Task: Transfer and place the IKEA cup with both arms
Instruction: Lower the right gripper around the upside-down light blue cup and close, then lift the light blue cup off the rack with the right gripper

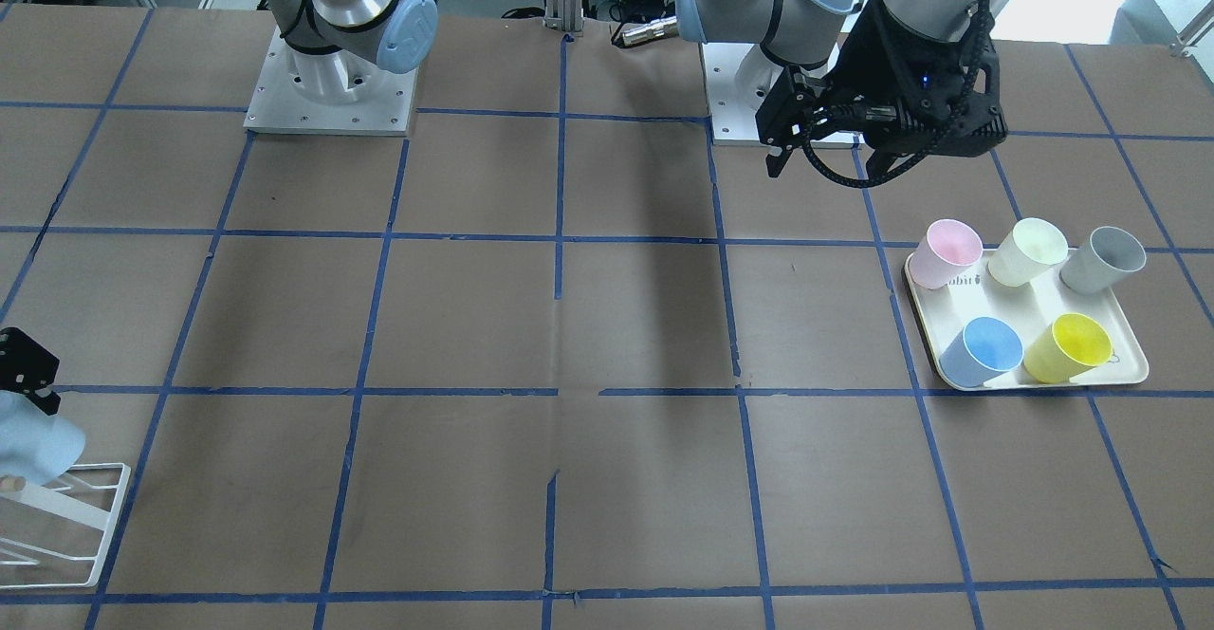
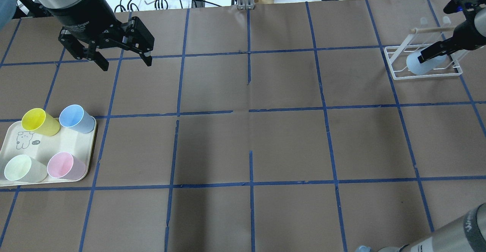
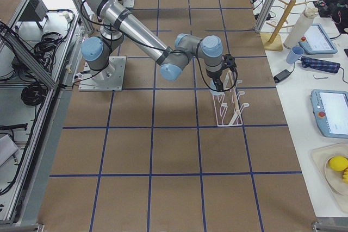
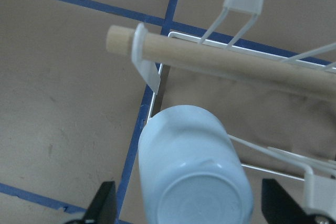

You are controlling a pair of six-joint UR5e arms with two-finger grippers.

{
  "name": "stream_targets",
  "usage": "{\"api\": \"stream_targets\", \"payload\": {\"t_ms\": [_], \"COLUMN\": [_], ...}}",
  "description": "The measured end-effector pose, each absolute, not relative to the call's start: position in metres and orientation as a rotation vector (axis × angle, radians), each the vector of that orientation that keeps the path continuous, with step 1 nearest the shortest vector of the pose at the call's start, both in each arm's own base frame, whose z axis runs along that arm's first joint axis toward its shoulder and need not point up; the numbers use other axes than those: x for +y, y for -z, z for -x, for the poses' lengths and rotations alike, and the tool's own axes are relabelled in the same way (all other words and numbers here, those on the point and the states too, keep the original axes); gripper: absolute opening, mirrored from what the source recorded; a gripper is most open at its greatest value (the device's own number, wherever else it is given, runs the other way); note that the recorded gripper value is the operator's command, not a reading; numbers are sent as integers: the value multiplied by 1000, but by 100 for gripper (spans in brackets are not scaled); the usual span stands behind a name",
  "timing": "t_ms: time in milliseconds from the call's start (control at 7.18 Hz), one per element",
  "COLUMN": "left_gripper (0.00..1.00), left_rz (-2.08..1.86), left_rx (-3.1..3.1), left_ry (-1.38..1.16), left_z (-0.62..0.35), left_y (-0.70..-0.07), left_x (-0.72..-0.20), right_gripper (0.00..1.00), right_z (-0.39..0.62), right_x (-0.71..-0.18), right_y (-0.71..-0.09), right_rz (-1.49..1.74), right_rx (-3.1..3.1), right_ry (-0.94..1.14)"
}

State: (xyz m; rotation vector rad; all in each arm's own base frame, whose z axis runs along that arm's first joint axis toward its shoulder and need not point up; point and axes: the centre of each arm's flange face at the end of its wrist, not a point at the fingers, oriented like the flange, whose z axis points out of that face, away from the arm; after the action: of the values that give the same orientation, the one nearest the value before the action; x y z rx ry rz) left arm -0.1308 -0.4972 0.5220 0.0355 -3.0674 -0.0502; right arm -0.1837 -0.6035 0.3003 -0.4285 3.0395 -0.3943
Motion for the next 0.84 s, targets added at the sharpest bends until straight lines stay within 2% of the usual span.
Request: {"api": "stream_targets", "payload": {"t_ms": [278, 418, 557, 835], "left_gripper": [100, 100, 100, 100], "left_rz": [-36, -37, -38, -41], "left_rx": [-3069, -3069, -3069, -3071], "left_ry": [50, 51, 49, 53], "left_z": [131, 131, 131, 130], "left_y": [-522, -522, -522, -523], "left_x": [-497, -497, -497, -496], "right_gripper": [95, 90, 76, 36], "right_z": [182, 182, 182, 182], "right_x": [-604, -604, -603, -603], "right_y": [-300, -298, -297, -297], "right_rz": [435, 437, 439, 437], "right_rx": [3042, 3045, 3046, 3046], "right_ry": [389, 381, 373, 363]}}
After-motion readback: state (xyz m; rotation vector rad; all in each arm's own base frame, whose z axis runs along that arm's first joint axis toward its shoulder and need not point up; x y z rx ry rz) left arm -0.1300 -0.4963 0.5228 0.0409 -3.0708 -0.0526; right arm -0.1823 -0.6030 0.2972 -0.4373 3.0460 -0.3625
